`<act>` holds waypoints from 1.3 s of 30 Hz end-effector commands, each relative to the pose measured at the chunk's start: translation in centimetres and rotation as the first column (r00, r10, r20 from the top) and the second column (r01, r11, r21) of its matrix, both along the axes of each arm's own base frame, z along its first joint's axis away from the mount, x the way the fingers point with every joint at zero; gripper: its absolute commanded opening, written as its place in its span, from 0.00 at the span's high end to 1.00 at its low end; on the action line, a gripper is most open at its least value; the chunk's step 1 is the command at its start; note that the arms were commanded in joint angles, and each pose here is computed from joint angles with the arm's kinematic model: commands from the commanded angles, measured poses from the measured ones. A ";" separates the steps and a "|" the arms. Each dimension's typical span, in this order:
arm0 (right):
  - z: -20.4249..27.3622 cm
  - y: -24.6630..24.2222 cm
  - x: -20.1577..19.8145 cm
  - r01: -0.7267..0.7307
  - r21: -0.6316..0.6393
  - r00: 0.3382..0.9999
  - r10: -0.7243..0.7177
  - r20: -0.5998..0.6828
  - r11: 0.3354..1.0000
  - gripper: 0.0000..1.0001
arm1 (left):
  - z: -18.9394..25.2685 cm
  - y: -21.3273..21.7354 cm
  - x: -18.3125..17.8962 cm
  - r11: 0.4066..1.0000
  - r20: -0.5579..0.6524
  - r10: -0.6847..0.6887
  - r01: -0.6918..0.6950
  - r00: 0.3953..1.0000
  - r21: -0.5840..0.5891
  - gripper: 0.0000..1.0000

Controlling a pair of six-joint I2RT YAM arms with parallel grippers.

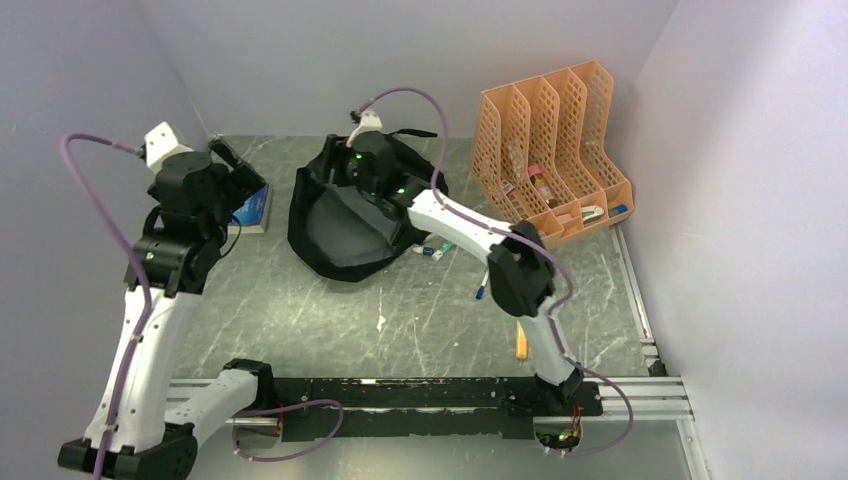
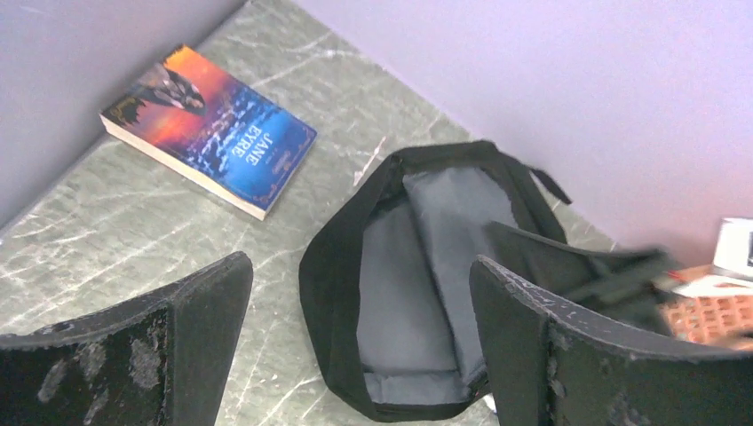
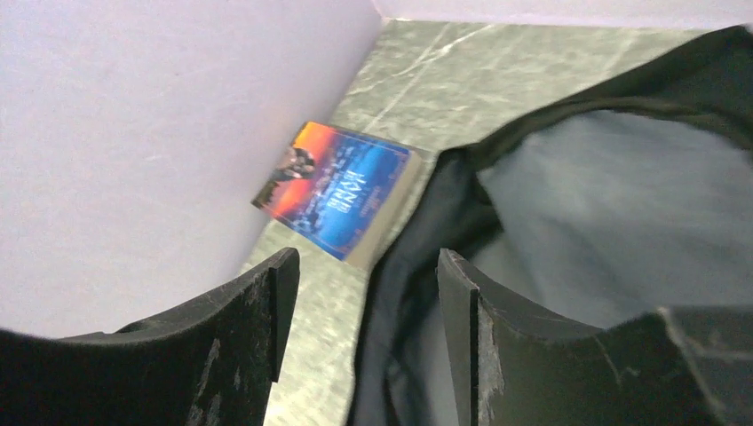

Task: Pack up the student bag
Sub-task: Place the book in the student bag, then adjust the book at the center of the board.

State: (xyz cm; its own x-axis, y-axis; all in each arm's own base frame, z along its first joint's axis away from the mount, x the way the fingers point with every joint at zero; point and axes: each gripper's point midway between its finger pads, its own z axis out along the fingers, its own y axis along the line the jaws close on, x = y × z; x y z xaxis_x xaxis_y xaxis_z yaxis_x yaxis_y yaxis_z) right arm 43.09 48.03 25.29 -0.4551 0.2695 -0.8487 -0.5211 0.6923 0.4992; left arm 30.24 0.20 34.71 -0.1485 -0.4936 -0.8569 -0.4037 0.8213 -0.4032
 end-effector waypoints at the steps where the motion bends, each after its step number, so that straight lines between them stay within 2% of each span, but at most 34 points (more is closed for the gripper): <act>1: -1.5 6.1 -1.0 -0.072 0.107 0.990 0.085 -0.114 0.992 0.38 | 1.8 1.7 -2.4 0.996 0.013 0.071 -0.072 0.997 0.048 0.04; 8: -5.5 13.9 -3.9 -0.201 0.165 0.969 0.221 -0.108 0.966 0.40 | 1.4 1.8 -3.6 0.995 0.004 0.071 -0.071 0.997 0.076 0.04; 12: -8.1 16.4 -4.8 -0.193 0.226 0.966 0.225 -0.125 0.955 0.41 | 1.1 1.6 -3.8 0.994 0.001 0.060 -0.059 0.998 0.090 0.04; 18: -12.2 16.9 -3.0 -0.046 0.250 0.981 0.092 -0.172 0.967 0.42 | 0.4 1.1 -3.9 0.993 -0.018 0.033 -0.031 0.999 0.109 0.03; 23: -13.7 16.2 -3.2 -0.071 0.170 0.984 0.097 -0.148 0.983 0.43 | -0.5 0.7 -3.0 0.986 -0.062 -0.004 0.014 0.998 0.168 0.02; 29: -8.4 13.4 -6.7 -0.246 0.087 0.969 0.247 0.003 0.965 0.42 | -0.7 0.0 0.8 0.974 -0.111 -0.009 0.034 0.994 0.226 0.02; 35: -3.3 10.3 -11.8 -0.439 0.014 0.893 0.435 0.113 0.898 0.42 | -2.1 -0.9 7.8 0.967 -0.181 -0.008 0.054 0.983 0.250 0.02; 39: -1.3 7.2 -14.5 -0.490 -0.046 0.859 0.491 0.145 0.870 0.42 | -6.2 -0.2 13.0 0.972 -0.275 -0.014 0.078 0.961 0.222 0.02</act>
